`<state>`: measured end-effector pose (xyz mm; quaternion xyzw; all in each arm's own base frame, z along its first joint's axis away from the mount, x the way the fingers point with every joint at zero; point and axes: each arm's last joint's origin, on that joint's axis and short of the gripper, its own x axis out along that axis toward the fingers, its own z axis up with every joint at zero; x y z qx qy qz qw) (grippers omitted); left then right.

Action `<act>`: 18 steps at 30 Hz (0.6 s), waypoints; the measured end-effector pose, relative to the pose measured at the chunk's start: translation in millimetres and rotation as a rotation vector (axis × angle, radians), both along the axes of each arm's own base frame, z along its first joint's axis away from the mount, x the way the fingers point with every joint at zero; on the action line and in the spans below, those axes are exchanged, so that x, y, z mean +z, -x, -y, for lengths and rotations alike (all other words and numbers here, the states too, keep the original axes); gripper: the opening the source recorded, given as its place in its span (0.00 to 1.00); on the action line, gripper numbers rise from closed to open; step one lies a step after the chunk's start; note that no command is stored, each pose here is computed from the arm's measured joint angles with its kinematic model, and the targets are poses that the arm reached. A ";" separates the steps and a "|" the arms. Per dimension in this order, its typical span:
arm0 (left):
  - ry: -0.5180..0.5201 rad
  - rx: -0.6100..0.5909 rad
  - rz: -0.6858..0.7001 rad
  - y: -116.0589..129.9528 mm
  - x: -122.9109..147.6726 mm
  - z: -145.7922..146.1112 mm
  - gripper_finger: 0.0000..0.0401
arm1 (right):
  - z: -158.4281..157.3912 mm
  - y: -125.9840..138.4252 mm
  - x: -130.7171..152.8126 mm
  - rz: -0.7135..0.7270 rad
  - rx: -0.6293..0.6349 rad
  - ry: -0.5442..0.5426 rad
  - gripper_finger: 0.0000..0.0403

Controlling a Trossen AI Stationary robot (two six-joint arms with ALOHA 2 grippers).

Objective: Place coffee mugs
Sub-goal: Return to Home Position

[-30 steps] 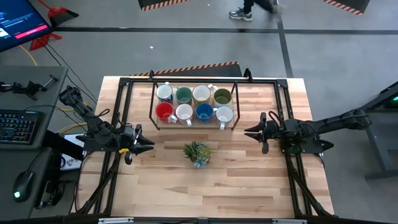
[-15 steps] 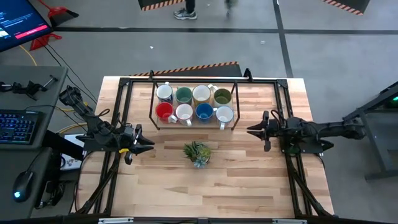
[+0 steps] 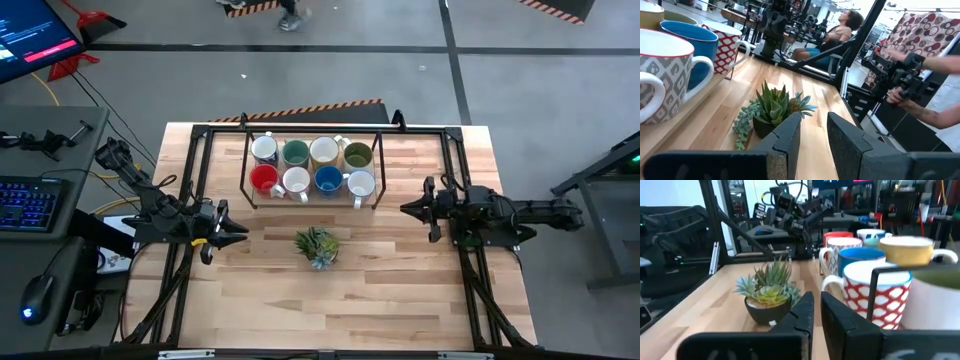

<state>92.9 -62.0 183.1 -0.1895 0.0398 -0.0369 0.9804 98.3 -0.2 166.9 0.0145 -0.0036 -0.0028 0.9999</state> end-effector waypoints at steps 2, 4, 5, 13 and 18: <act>0.000 0.000 0.000 0.0 0.0 0.0 0.22 | 0.0 -0.9 -1.2 -0.015 0.000 -0.033 0.04; 0.000 0.000 0.000 0.0 0.0 0.0 0.22 | 0.0 -1.6 -2.0 -0.025 0.000 -0.069 0.04; 0.000 0.000 0.000 0.0 0.0 0.0 0.22 | 0.0 -1.8 -2.3 -0.028 -0.001 -0.083 0.03; 0.000 0.000 0.000 0.0 0.0 0.0 0.22 | 0.0 -2.0 -2.8 -0.032 -0.003 -0.334 0.03; 0.000 0.000 0.000 0.0 0.0 0.0 0.22 | 0.0 -2.0 -2.8 -0.033 -0.003 -0.329 0.03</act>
